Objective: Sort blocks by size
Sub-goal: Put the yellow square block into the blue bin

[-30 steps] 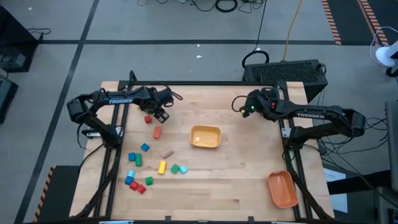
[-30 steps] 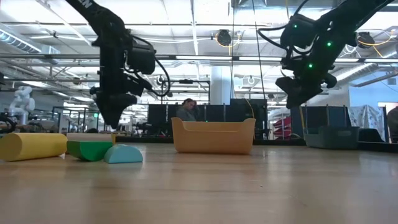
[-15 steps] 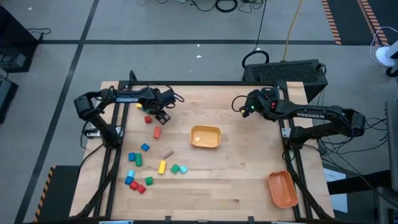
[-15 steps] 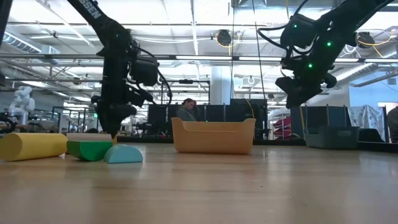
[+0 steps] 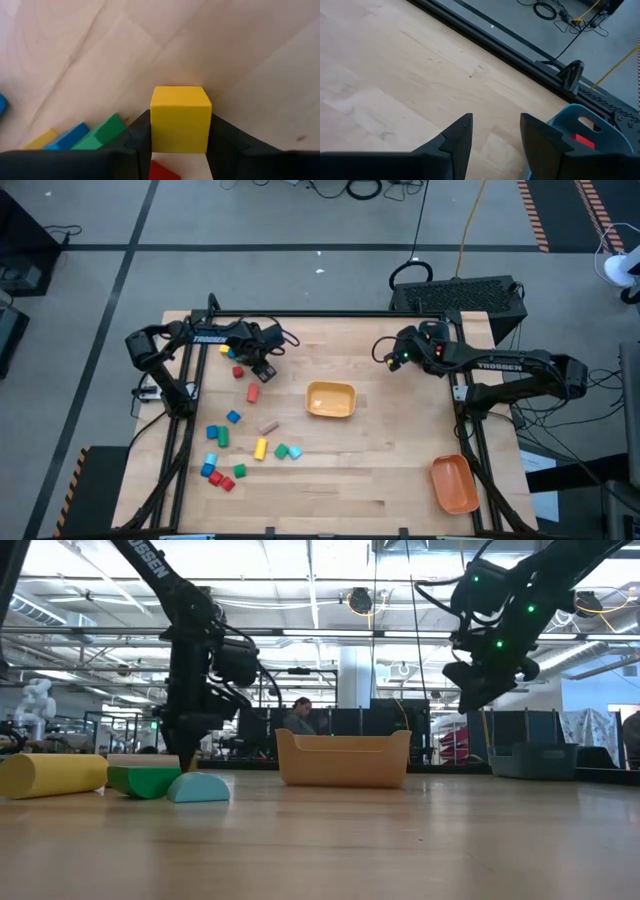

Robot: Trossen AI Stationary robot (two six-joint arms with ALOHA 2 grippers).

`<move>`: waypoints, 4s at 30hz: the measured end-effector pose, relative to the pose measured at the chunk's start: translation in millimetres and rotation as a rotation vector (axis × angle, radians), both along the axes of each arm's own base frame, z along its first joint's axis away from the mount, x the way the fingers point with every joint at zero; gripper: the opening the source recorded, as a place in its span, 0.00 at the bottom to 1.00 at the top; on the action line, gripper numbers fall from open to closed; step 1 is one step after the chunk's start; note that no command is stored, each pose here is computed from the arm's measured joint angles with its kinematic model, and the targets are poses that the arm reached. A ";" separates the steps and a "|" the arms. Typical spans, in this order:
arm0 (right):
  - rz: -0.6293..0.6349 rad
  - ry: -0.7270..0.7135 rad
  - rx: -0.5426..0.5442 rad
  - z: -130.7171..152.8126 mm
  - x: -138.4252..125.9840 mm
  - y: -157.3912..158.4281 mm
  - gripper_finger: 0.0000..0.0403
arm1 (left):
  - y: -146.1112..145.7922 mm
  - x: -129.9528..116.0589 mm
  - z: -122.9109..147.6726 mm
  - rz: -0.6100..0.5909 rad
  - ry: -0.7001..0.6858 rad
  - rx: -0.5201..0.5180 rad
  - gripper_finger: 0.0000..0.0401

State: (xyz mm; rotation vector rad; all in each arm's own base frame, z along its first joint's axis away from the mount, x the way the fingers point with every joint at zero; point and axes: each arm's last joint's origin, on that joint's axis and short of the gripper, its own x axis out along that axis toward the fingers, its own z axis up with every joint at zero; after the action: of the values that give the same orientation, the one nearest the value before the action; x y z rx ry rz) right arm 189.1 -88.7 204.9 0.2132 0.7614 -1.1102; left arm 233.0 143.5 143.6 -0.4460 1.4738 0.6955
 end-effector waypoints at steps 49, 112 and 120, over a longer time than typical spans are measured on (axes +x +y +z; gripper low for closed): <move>0.837 -0.123 -0.610 -13.2 123.0 65.2 0.60 | -34.3 76.5 97.3 -0.342 -1.106 -0.009 0.34; 0.159 0.333 -0.194 6.8 38.7 20.8 0.30 | -45.6 -7.0 145.8 -0.285 -0.904 0.197 0.60; -0.062 0.370 -0.096 14.2 -9.3 9.5 0.30 | -49.9 -20.1 133.0 -0.260 -0.861 0.217 0.60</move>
State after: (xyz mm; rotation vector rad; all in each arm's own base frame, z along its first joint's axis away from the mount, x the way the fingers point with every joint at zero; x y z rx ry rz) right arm 179.8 -79.3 219.1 -0.0534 1.0310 -1.2594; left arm 212.9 93.6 276.6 -0.3145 0.6172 0.3665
